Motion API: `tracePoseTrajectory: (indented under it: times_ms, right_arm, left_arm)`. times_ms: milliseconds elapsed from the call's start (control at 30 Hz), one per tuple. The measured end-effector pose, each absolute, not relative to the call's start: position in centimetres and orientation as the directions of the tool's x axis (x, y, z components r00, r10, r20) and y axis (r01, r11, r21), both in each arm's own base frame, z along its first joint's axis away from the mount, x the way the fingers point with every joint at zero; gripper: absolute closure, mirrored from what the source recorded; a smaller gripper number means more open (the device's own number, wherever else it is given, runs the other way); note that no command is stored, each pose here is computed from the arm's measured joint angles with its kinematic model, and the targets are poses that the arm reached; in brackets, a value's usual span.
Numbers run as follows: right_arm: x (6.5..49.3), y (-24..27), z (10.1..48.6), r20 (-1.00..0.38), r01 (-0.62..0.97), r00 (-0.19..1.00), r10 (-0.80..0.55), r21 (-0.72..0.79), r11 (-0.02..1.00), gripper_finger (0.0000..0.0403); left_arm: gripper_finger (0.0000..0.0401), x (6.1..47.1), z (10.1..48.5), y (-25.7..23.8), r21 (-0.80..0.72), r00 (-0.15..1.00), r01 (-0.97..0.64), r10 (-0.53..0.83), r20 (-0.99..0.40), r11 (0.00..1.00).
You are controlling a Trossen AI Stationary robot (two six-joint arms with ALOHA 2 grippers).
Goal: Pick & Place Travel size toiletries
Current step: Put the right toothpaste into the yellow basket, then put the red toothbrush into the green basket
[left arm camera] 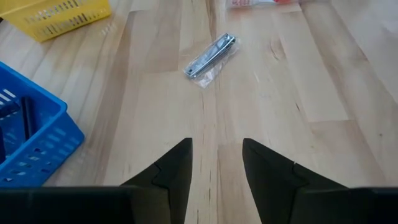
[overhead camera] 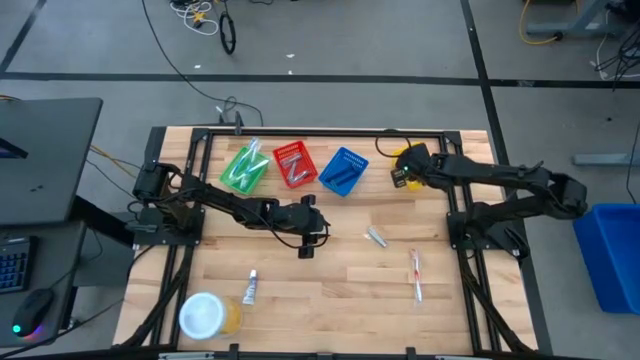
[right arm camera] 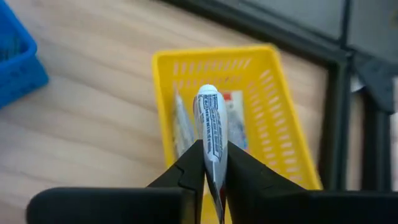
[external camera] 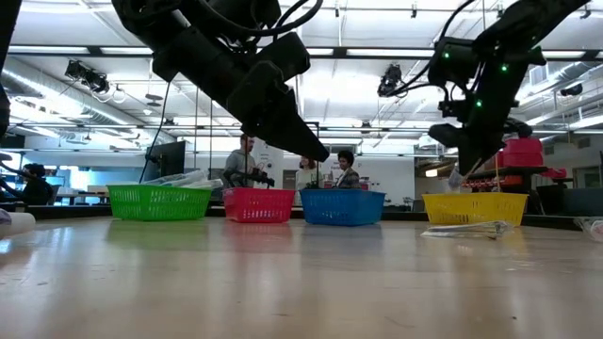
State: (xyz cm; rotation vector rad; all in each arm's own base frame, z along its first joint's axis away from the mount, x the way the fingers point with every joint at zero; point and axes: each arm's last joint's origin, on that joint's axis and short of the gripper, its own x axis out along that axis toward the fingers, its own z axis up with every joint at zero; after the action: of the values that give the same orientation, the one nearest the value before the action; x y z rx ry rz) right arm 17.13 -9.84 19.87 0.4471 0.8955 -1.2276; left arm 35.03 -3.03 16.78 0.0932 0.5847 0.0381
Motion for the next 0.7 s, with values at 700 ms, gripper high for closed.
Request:
tracePoseTrajectory:
  times_ms: [700]
  right_arm:
    - [15.5,-11.1,16.1,-0.805,0.919,0.098,-0.585,-0.153,0.364,0.0205]
  left_arm:
    - [0.025,35.0,16.8,-3.0,0.106,0.833,-0.006,0.064,-0.55,0.994]
